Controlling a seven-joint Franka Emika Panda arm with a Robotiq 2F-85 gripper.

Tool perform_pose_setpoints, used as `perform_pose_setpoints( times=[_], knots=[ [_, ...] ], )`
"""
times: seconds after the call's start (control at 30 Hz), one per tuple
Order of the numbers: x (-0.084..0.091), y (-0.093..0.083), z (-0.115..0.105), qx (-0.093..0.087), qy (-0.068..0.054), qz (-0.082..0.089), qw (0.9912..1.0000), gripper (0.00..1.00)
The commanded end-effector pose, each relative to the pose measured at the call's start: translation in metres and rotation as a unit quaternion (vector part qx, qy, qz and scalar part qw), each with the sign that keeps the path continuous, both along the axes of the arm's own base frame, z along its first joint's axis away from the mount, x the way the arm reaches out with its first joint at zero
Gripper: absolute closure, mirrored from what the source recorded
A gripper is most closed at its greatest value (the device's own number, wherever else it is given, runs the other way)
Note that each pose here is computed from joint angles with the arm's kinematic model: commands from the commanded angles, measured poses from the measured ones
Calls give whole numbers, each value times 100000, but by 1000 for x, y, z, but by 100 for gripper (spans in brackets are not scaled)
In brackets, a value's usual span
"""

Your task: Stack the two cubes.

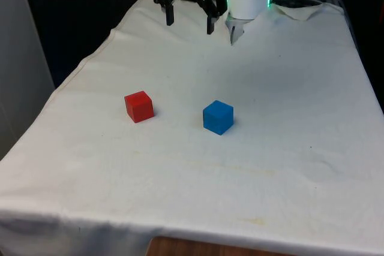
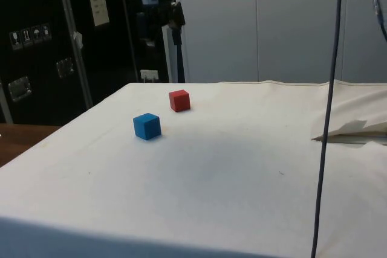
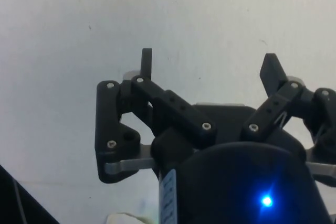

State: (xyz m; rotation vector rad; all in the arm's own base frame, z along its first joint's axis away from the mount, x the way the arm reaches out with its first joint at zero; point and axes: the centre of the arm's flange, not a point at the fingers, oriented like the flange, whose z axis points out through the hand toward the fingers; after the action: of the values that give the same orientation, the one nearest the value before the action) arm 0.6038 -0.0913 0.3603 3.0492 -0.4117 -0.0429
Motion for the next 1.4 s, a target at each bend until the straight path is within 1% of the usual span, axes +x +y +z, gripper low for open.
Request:
perform_pose_setpoints(
  times=[0.0, 0.03, 0.23, 0.27, 0.3, 0.47, 0.57, 0.6, 0.63, 0.67, 0.77, 0.8, 0.9, 0.93, 0.97, 1.1, 1.13, 1.23, 1.27, 1.3, 1.33, 1.37],
  knots=[
    [1, 0, 0, 104, -611, -606, 99996, 0],
    [1, -1, 3, 32, -978, -1065, 99990, 0],
    [2, -2, 12, -6, -1978, -2037, 99960, 0],
    [2, -2, 11, -161, -1707, -2034, 99965, 0],
    [2, -3, 15, -64, -2238, -2400, 99946, 0],
    [2, -5, 24, -132, -3017, -3103, 99906, 0],
    [4, -7, 25, -156, -3462, -3822, 99867, 0],
    [3, -6, 26, -238, -3183, -3589, 99885, 0],
    [5, -7, 26, -153, -3693, -4282, 99840, 0],
    [5, -7, 27, -191, -3806, -4520, 99825, 0],
    [6, -8, 25, -42, -3926, -5341, 99780, 0],
    [7, -8, 24, 132, -4028, -5868, 99746, 0],
    [8, -9, 20, 566, -4086, -6683, 99691, 0],
    [6, -8, 21, 147, -3869, -6319, 99725, 0],
    [8, -9, 19, 724, -4172, -6915, 99671, 0],
    [10, -11, 11, 1298, -4228, -8099, 99573, 0],
    [10, -12, 7, 1632, -4260, -8707, 99516, 0],
    [11, -13, 2, 2027, -4267, -9599, 99426, 0],
    [10, -12, 3, 1627, -4008, -9239, 99478, 0],
    [12, -13, 1, 2130, -4298, -9859, 99397, 0],
    [12, -13, 0, 2283, -4333, -10101, 99368, 0],
    [13, -14, -5, 2452, -4242, -10707, 99304, 0]
  ],
)
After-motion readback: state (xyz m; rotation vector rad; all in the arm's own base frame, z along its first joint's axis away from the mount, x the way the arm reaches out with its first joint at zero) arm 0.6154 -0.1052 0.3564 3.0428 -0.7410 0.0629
